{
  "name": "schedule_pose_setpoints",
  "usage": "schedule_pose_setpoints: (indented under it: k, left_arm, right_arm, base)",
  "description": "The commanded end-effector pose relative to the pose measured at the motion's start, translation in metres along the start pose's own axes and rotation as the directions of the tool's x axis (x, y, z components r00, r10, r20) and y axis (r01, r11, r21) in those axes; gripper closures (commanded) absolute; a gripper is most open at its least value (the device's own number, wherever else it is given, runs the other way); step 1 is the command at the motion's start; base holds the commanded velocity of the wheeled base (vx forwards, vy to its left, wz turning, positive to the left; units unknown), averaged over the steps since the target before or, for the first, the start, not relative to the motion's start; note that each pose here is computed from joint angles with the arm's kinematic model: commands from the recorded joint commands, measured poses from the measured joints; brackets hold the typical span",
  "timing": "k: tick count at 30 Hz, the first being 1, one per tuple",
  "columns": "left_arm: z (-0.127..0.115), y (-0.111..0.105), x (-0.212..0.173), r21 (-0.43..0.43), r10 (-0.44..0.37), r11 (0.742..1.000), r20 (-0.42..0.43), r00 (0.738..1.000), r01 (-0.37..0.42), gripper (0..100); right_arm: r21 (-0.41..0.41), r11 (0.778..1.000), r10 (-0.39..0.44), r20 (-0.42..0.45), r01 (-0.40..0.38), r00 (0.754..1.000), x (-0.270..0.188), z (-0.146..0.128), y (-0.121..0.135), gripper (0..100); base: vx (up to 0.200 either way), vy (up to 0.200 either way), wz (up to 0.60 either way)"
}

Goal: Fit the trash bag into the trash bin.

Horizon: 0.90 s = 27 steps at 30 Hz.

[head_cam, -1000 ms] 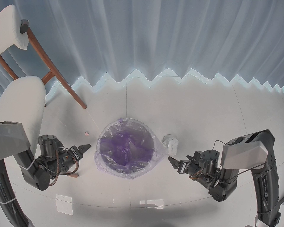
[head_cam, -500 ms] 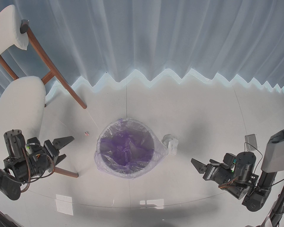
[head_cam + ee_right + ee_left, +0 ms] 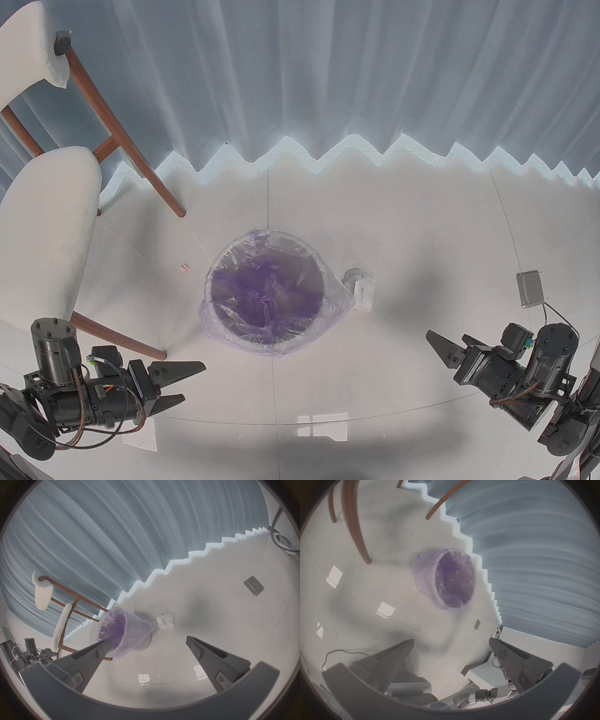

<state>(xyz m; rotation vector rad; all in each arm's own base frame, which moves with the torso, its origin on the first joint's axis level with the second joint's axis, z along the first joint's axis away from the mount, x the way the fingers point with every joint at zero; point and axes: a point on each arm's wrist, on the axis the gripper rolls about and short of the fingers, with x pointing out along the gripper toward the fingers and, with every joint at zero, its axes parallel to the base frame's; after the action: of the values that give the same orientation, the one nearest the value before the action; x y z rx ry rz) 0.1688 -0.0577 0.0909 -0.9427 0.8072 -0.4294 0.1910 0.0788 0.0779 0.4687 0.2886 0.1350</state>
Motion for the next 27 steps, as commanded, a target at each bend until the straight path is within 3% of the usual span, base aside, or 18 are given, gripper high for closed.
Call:
schedule_pose_setpoints:
  k: [1, 4, 5, 7, 14, 15, 17, 27]
  left_arm:
    - [-0.005, 0.021, 0.025, -0.025, 0.112, 0.993, -0.078, 0.991, -0.114, 0]
    - [-0.003, 0.027, 0.044, 0.009, 0.158, 0.987, -0.088, 0.984, -0.158, 0]
    - [0.0, 0.037, 0.06, 0.033, 0.204, 0.979, -0.068, 0.977, -0.202, 0]
    - [0.001, 0.043, 0.075, 0.044, 0.215, 0.976, -0.042, 0.976, -0.213, 0]
    - [-0.002, 0.061, 0.104, 0.069, 0.187, 0.98, -0.005, 0.982, -0.186, 0]
    - [-0.006, 0.073, 0.124, 0.097, 0.175, 0.979, 0.048, 0.983, -0.179, 0]
    - [-0.009, 0.077, 0.134, 0.105, 0.193, 0.975, 0.05, 0.98, -0.197, 0]
    - [-0.003, 0.07, 0.161, 0.128, 0.134, 0.981, 0.085, 0.987, -0.144, 0]
  right_arm:
    - [0.01, 1.0, 0.009, 0.025, -0.009, 1.0, -0.005, 0.004, 0.0, 0]
    - [0.009, 1.0, 0.009, 0.027, -0.009, 1.0, -0.002, 0.004, 0.001, 0]
    - [0.009, 1.0, 0.014, 0.022, -0.015, 1.0, -0.003, 0.003, 0.002, 0]
    - [0.01, 1.0, 0.019, 0.023, -0.019, 1.0, -0.003, 0.003, 0.003, 0]
    - [0.014, 1.0, 0.016, 0.029, -0.016, 0.999, -0.001, 0.004, 0.002, 0]
    - [0.014, 1.0, 0.016, 0.029, -0.016, 0.999, -0.001, 0.004, 0.002, 0]
    - [0.014, 1.0, 0.016, 0.029, -0.016, 0.999, -0.001, 0.004, 0.002, 0]
    - [0.012, 1.0, 0.014, 0.029, -0.014, 0.999, -0.001, 0.004, 0.002, 0]
  base:
    - [0.0, 0.0, 0.0]
    - [0.0, 0.0, 0.0]
    - [0.0, 0.0, 0.0]
    - [0.0, 0.0, 0.0]
    - [0.0, 0.0, 0.0]
    - [0.0, 0.0, 0.0]
    - [0.0, 0.0, 0.0]
    - [0.0, 0.0, 0.0]
